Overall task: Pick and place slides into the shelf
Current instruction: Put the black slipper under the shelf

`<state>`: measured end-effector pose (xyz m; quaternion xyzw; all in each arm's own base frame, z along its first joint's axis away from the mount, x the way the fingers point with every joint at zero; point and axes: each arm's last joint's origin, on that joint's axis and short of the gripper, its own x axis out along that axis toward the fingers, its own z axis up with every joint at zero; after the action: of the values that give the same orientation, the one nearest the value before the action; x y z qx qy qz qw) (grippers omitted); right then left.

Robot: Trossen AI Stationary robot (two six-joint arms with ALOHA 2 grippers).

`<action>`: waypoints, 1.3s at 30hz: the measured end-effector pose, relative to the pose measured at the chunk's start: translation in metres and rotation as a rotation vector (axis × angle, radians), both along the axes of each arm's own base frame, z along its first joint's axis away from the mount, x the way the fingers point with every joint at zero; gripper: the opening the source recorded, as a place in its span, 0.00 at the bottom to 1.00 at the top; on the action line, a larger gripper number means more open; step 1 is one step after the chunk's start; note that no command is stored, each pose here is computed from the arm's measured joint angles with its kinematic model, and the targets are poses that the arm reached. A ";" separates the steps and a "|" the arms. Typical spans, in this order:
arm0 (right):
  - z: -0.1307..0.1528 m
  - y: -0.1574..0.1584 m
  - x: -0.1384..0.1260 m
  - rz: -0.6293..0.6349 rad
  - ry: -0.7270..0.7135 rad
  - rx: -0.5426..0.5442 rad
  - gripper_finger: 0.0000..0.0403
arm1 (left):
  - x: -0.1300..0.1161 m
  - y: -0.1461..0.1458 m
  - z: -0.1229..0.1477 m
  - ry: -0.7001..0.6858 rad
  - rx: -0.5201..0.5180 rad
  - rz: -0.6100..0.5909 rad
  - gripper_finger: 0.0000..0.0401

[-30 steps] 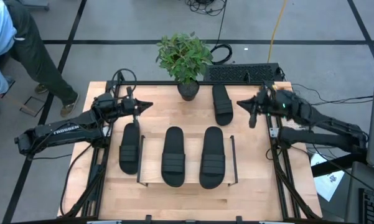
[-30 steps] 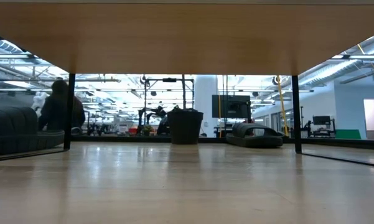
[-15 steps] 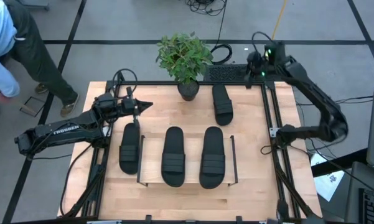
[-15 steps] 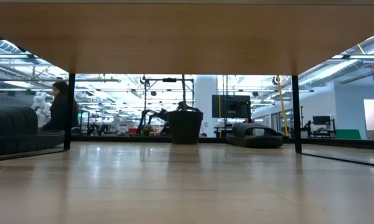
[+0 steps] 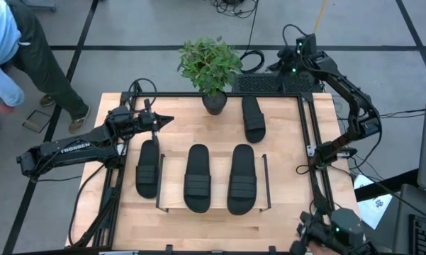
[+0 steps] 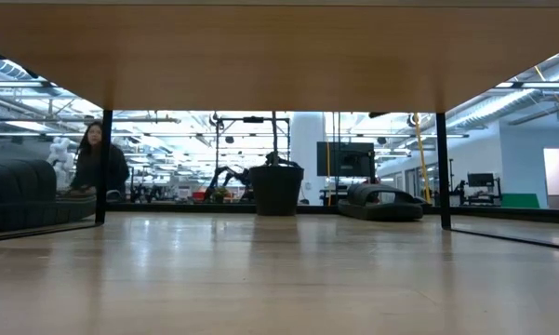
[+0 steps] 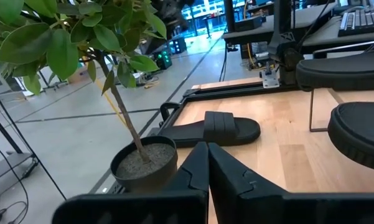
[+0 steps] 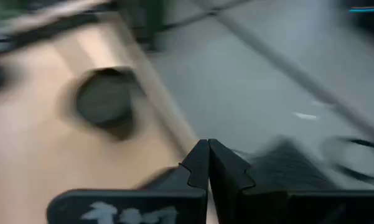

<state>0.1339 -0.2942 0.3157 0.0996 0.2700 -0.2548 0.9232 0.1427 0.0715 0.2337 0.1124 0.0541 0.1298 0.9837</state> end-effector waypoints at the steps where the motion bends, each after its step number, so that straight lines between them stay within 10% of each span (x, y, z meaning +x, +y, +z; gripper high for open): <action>1: 0.001 -0.001 0.000 -0.049 0.025 -0.023 0.00 | 0.000 0.000 0.000 -0.001 0.000 0.000 0.01; 20: -0.023 -0.085 0.009 0.178 0.102 0.223 0.00 | 0.000 0.001 0.000 0.014 0.044 0.026 0.03; 31: -0.052 -0.081 0.011 0.565 0.111 0.413 0.01 | -0.002 0.004 -0.006 0.113 0.130 0.153 0.05; 39: -0.053 -0.078 0.015 0.492 0.110 0.523 0.25 | -0.002 0.004 -0.005 0.081 0.057 0.168 0.09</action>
<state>0.1491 -0.3723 0.2631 0.2507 0.3913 0.0477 0.8842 0.1404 0.0760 0.2285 0.1406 0.0992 0.2087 0.9627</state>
